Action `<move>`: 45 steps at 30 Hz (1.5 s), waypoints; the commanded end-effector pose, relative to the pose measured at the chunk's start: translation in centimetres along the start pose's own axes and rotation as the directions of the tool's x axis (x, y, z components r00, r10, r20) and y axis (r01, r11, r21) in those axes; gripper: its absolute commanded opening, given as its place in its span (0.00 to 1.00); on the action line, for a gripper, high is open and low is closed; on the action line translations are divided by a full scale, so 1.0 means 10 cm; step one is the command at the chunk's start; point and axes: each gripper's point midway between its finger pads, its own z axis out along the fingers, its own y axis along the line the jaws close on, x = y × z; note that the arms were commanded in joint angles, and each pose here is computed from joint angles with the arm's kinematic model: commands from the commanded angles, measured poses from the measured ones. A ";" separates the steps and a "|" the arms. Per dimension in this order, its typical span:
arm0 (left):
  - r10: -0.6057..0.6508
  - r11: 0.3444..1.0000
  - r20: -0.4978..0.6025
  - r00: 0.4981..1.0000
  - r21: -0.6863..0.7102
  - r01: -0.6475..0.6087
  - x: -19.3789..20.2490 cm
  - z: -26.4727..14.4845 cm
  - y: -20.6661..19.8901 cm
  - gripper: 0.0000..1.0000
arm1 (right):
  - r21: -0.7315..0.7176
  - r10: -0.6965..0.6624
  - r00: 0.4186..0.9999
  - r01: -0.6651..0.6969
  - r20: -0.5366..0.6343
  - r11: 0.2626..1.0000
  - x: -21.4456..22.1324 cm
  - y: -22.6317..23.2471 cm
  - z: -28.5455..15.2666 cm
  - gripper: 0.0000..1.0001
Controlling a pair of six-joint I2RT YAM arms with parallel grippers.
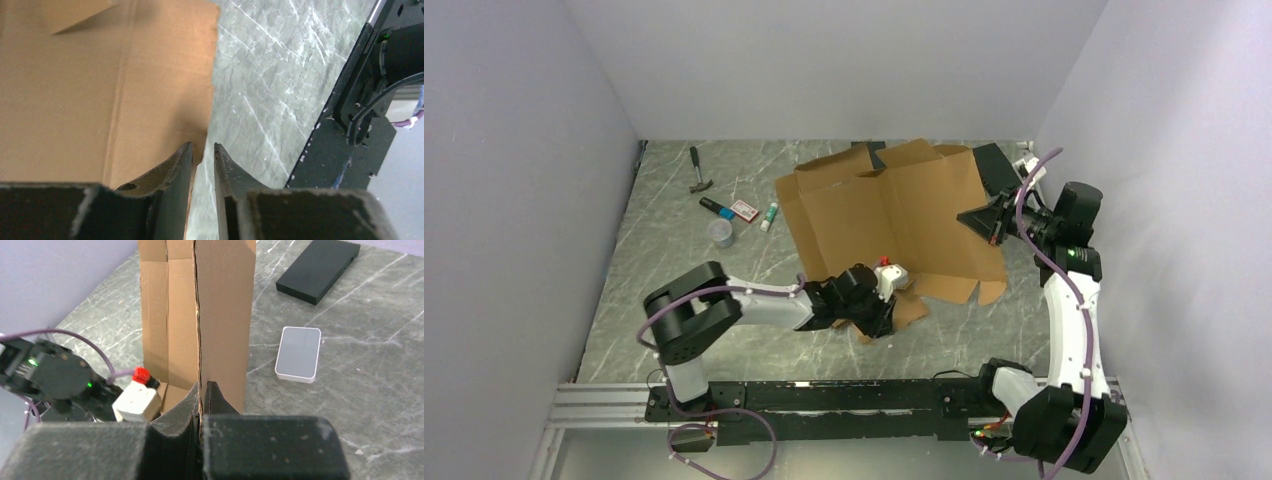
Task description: Fold the paper box
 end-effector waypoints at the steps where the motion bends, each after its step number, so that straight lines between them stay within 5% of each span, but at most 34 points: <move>1: 0.028 0.997 0.133 0.991 -0.071 -0.019 -0.47 -0.52 -0.10 0.36 | -0.049 -0.164 0.985 0.167 0.058 0.985 -0.09 0.16 -0.08 0.00; 8: 0.050 0.980 0.355 0.934 -0.198 0.023 -0.87 -1.43 -0.01 0.79 | -0.050 -0.223 0.973 0.226 0.057 0.973 0.03 0.19 -0.15 0.00; 13: -0.120 0.912 0.550 0.826 -0.267 0.310 -0.88 -2.12 0.58 0.99 | -0.054 -0.224 0.972 0.228 0.068 0.972 0.02 0.22 -0.16 0.00; 17: -0.254 0.838 0.654 0.712 -0.220 0.500 -0.68 -2.47 0.89 1.00 | -0.053 -0.214 0.974 0.218 0.074 0.975 0.01 0.23 -0.16 0.00; 24: -0.311 0.796 0.684 0.660 -0.193 0.574 -0.45 -2.52 0.99 1.00 | -0.058 -0.198 0.977 0.203 0.081 0.977 0.00 0.25 -0.16 0.00; 28: -0.314 0.789 0.705 0.636 -0.179 0.588 -0.54 -2.48 1.04 0.91 | -0.064 -0.192 0.978 0.197 0.082 0.978 0.01 0.25 -0.16 0.00; 35: -0.298 0.747 0.679 0.671 -0.271 0.607 -0.67 -2.29 1.32 0.72 | -0.074 -0.192 0.978 0.198 0.085 0.977 0.01 0.27 -0.16 0.00; 38: -0.282 0.755 0.676 0.681 -0.281 0.592 -0.81 -2.23 1.36 0.48 | -0.076 -0.191 0.978 0.197 0.086 0.977 0.01 0.28 -0.16 0.00; 41: -0.254 0.771 0.665 0.702 -0.299 0.562 -0.95 -2.21 1.36 0.10 | -0.089 -0.194 0.977 0.202 0.087 0.975 0.02 0.30 -0.16 0.00; 43: -0.227 0.785 0.656 0.720 -0.314 0.534 -1.04 -2.22 1.34 0.00 | -0.112 -0.197 0.976 0.207 0.091 0.972 0.02 0.35 -0.17 0.00; 45: -0.197 0.792 0.643 0.740 -0.341 0.507 -1.11 -2.24 1.34 0.00 | -0.142 -0.201 0.975 0.213 0.096 0.967 0.01 0.40 -0.18 0.00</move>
